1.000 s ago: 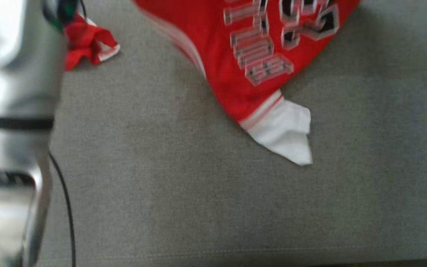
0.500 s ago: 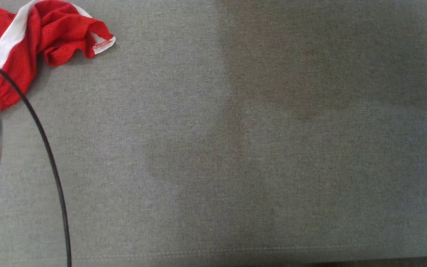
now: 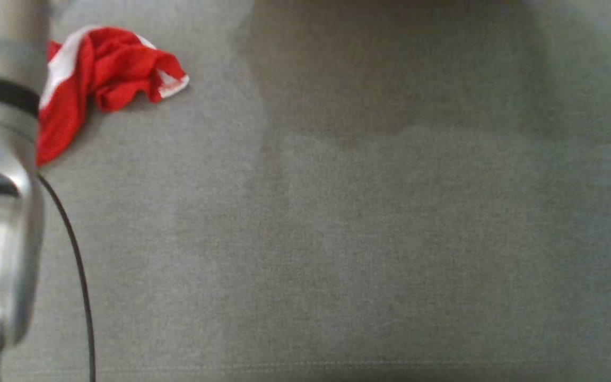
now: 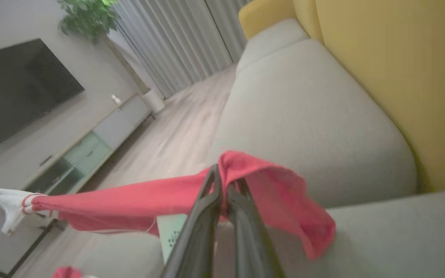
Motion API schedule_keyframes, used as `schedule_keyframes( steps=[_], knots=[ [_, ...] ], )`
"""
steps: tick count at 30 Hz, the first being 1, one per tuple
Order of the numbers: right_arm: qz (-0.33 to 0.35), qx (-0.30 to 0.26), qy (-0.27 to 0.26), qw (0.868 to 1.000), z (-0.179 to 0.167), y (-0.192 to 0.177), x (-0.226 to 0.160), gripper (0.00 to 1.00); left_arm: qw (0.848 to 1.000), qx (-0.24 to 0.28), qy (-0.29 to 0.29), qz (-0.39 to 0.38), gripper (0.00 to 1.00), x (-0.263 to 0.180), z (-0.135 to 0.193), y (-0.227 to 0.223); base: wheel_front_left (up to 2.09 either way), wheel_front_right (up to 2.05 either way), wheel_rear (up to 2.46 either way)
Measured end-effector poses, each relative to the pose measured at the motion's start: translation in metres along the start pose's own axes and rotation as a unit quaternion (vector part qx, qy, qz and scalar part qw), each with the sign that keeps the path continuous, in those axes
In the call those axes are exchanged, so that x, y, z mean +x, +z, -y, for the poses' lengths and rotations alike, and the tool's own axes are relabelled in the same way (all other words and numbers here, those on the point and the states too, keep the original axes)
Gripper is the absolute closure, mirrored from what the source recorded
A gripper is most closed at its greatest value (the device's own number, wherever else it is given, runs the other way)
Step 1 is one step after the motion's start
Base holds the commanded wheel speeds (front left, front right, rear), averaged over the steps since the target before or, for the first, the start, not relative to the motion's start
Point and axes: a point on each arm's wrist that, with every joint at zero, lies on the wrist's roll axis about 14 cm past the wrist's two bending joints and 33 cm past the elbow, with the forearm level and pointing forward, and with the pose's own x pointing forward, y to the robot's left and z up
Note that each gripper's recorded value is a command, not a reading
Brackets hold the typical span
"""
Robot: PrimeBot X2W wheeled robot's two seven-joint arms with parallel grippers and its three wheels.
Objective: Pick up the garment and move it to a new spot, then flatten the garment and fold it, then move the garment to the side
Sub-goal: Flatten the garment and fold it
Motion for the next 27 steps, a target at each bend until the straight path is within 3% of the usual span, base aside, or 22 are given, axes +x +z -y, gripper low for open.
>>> schedule_keyframes(
  steps=[5, 9, 14, 22, 27],
  knots=[
    [-0.122, -0.003, -0.02, 0.992, 0.011, -0.064, -0.047, 1.0, 0.991, 0.01, -0.036, -0.127, 1.0, -0.041, 0.027, -0.058, 0.0, 0.0, 0.0],
    [-0.227, -0.006, -0.029, 0.974, 0.014, -0.116, -0.095, 1.0, 0.971, 0.002, -0.082, -0.224, 1.0, -0.093, 0.044, -0.104, 0.0, 0.0, 0.0],
    [-0.329, -0.02, -0.033, 0.944, 0.013, -0.16, -0.156, 1.0, 0.926, -0.015, -0.144, -0.35, 1.0, -0.181, 0.049, -0.157, 0.0, 0.0, 0.0],
    [-0.429, -0.046, -0.05, 0.901, 0.028, -0.186, -0.232, 1.0, 0.846, -0.011, -0.238, -0.477, 1.0, -0.294, 0.068, -0.193, 0.0, 0.0, 0.0],
    [-0.511, -0.044, -0.064, 0.856, 0.044, -0.214, -0.278, 1.0, 0.813, -0.024, -0.27, -0.515, 1.0, -0.327, 0.084, -0.199, 0.0, 0.0, 0.0]
  ],
)
